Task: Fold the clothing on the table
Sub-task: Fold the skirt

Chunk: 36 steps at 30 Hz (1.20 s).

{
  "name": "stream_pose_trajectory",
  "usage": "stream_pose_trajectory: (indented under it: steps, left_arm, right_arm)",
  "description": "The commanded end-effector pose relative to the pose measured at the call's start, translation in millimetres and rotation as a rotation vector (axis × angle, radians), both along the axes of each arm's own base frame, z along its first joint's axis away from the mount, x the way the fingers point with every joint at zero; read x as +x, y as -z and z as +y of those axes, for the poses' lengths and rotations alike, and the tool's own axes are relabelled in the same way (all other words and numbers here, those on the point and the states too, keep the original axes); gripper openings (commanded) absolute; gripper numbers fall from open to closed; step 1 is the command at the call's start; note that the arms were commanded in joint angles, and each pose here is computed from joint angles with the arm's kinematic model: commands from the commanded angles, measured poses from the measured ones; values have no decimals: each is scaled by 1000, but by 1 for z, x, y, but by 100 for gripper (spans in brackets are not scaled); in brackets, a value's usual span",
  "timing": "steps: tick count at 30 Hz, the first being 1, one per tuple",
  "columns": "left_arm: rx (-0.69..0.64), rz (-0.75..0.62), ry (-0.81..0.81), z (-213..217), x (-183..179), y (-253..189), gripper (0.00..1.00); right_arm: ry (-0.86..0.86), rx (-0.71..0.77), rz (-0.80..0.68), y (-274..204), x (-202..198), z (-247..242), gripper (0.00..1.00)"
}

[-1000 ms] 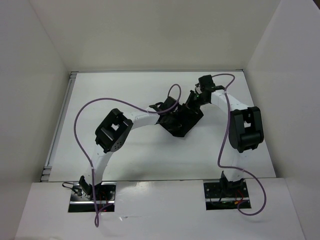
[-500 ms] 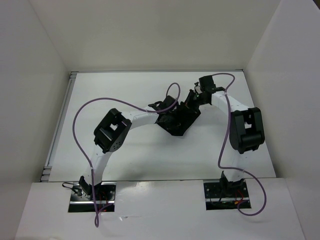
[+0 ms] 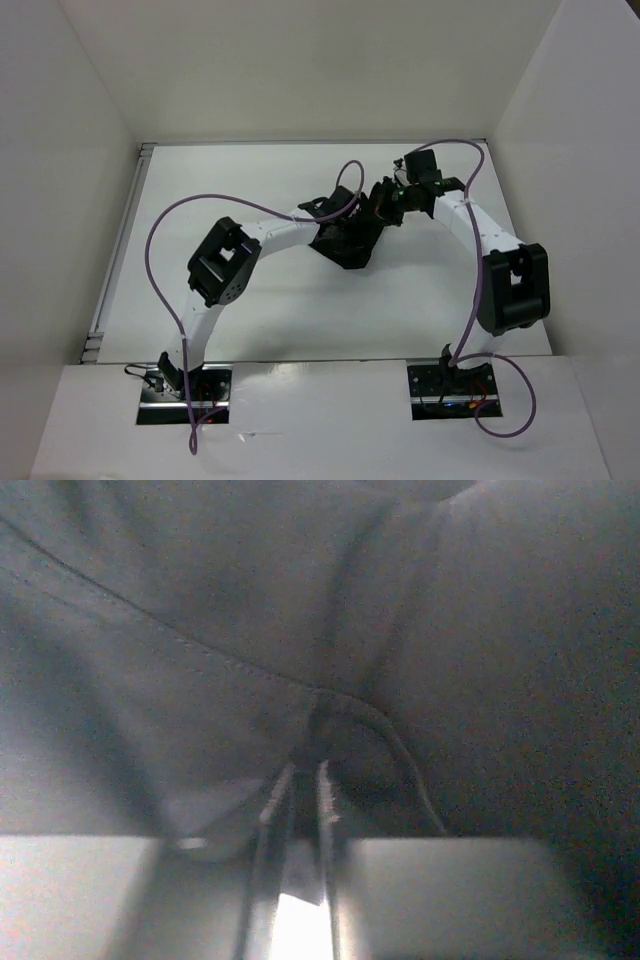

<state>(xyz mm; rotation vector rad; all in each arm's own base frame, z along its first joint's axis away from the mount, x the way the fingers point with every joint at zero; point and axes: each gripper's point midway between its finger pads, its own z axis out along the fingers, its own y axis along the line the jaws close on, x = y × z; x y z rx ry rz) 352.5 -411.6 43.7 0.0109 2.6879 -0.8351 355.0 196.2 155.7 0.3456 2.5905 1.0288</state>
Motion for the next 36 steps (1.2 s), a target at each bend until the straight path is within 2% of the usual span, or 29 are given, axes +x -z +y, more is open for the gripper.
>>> stream_pose_trajectory:
  steps: [1,6,14,21,25,28,30,31,32,36]
  left_arm:
    - [6,-73,-12,6,18,-34,27]
    - [56,-125,-66,29,43,-41,40]
    - [39,-128,-62,38,50,-47,38]
    - [2,-189,-118,57,70,-84,44]
    - [-34,-227,-139,70,83,-108,44]
    - [-27,-232,-158,81,92,-108,44]
    - [-33,-228,-163,86,95,-108,39]
    - [-27,-204,-164,89,95,-98,34]
    - [-14,-185,-163,91,93,-88,23]
    - [-41,-138,-177,98,96,-70,6]
  right_arm:
    - [-43,21,-15,-17,-20,9,0]
    - [-9,-23,13,-9,-25,-5,0]
    - [-4,-37,41,3,-34,-8,0]
    - [2,-42,29,0,-30,-9,0]
    - [2,-40,20,-3,-31,-9,0]
    - [2,-40,20,-3,-31,-9,0]
    - [2,-42,29,-2,-32,-10,0]
    - [2,-40,21,-6,-31,-9,0]
    - [2,-40,20,-6,-31,-9,0]
    - [2,-42,29,-5,-32,-10,0]
